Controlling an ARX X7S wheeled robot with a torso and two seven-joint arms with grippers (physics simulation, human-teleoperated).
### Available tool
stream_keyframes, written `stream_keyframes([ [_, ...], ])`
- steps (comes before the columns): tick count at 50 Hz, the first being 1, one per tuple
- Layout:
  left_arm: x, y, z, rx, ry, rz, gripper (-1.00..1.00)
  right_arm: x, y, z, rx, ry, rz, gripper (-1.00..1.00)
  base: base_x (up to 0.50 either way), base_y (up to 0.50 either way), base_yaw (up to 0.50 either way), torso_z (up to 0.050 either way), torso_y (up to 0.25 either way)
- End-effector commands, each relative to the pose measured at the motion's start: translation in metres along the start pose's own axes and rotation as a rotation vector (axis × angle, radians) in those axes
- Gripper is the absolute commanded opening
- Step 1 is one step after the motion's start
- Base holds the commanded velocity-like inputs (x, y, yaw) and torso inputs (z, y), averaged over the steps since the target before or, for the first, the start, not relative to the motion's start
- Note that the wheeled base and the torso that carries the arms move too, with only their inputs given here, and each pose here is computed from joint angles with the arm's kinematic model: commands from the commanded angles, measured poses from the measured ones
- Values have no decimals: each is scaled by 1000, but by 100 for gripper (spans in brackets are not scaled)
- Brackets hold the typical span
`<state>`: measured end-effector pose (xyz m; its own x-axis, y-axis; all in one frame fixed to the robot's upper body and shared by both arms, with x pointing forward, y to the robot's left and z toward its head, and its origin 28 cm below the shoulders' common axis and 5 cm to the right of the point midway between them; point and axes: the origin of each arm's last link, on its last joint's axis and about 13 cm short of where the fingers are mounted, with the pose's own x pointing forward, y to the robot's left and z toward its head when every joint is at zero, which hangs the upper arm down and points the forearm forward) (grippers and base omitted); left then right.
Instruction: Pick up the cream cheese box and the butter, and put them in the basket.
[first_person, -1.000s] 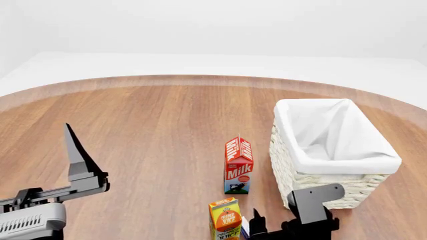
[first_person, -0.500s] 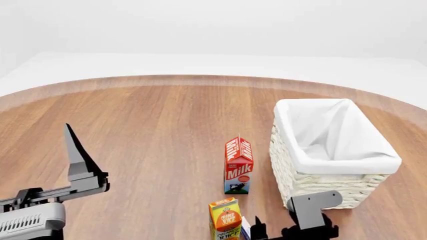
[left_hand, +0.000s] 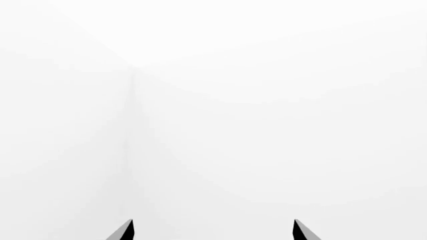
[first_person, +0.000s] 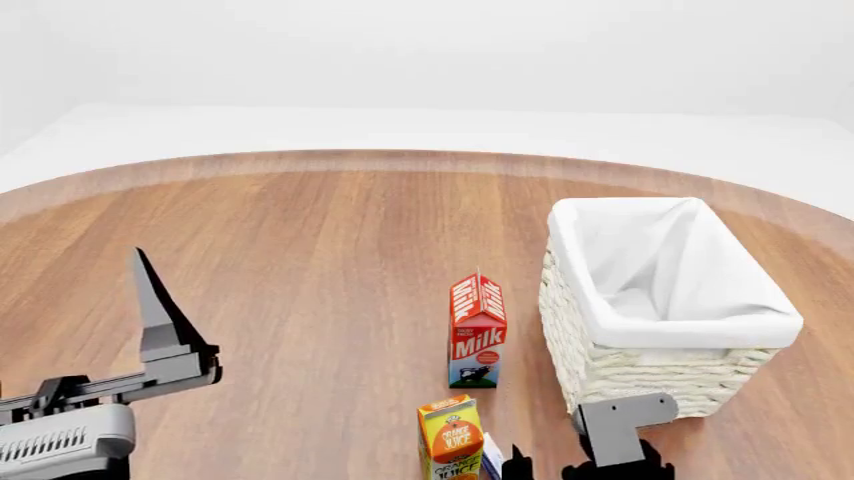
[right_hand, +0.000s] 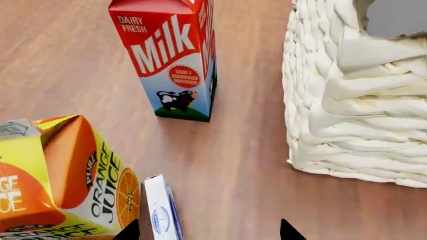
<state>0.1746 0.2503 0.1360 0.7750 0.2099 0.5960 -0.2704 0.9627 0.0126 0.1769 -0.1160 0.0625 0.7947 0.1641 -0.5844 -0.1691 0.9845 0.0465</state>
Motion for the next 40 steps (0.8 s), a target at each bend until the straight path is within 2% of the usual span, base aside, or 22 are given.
stream_keyframes([
  [1,1,2,-1,11,4,8,100,4,0,-4,12,3,3,100,0,0,0,0,0],
  [26,0,1,-3,7,8,3,100,7,0,-12,-2,31,-1,100,0,0,0,0,0],
  [40,0,1,-3,-1,14,3,100,9,4,-18,-50,53,20,100,0,0,0,0,0],
])
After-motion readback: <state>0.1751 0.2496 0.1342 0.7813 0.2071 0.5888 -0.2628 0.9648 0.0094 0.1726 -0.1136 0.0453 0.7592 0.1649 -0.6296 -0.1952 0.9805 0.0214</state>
